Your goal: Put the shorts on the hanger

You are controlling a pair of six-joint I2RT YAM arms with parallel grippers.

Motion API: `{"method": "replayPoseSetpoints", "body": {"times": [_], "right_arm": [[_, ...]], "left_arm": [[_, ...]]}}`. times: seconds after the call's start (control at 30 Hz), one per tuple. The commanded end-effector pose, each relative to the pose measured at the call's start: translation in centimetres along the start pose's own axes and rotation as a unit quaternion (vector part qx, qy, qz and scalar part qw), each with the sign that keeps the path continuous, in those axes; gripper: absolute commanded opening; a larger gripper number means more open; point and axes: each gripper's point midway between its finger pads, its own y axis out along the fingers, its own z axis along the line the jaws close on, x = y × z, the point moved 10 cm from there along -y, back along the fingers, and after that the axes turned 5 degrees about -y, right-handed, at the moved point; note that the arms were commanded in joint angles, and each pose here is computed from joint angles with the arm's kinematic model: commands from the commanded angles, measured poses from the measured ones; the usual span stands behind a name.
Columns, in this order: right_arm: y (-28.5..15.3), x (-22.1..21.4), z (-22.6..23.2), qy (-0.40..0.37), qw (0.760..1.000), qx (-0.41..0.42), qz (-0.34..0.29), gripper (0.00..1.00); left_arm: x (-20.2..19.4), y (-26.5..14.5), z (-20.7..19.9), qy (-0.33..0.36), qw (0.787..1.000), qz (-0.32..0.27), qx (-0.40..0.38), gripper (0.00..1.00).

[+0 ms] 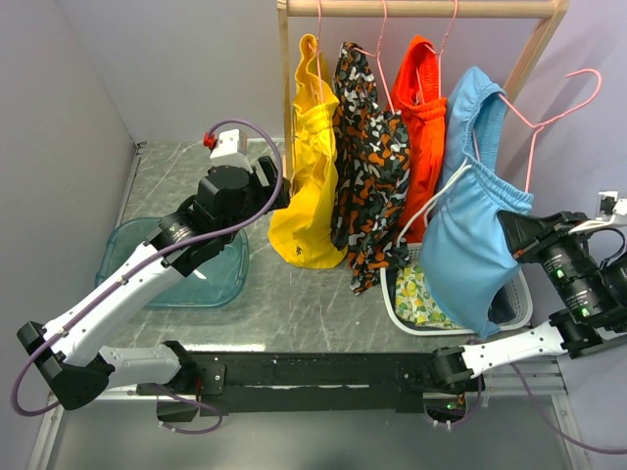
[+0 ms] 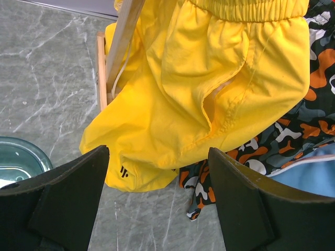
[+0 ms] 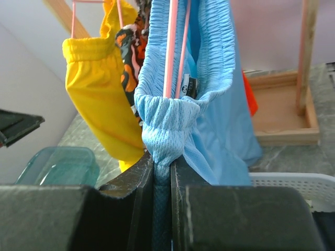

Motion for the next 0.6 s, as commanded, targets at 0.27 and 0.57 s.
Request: {"method": "replayPoseSetpoints", "body": {"times": [0.27,0.57], "right_arm": [[-0.6,1.2,2.7,-0.098,0.968,-0.23,-0.009,0.0],[0.8,-0.2,5.6,-0.158,0.956,-0.245,-0.01,0.0]], "left_arm": [[0.9,0.0,-1.0,-0.019,0.999,-0.013,-0.031,0.8],[0.7,0.4,-1.3,-0.021,0.999,-0.008,-0.037,0.8]]}}
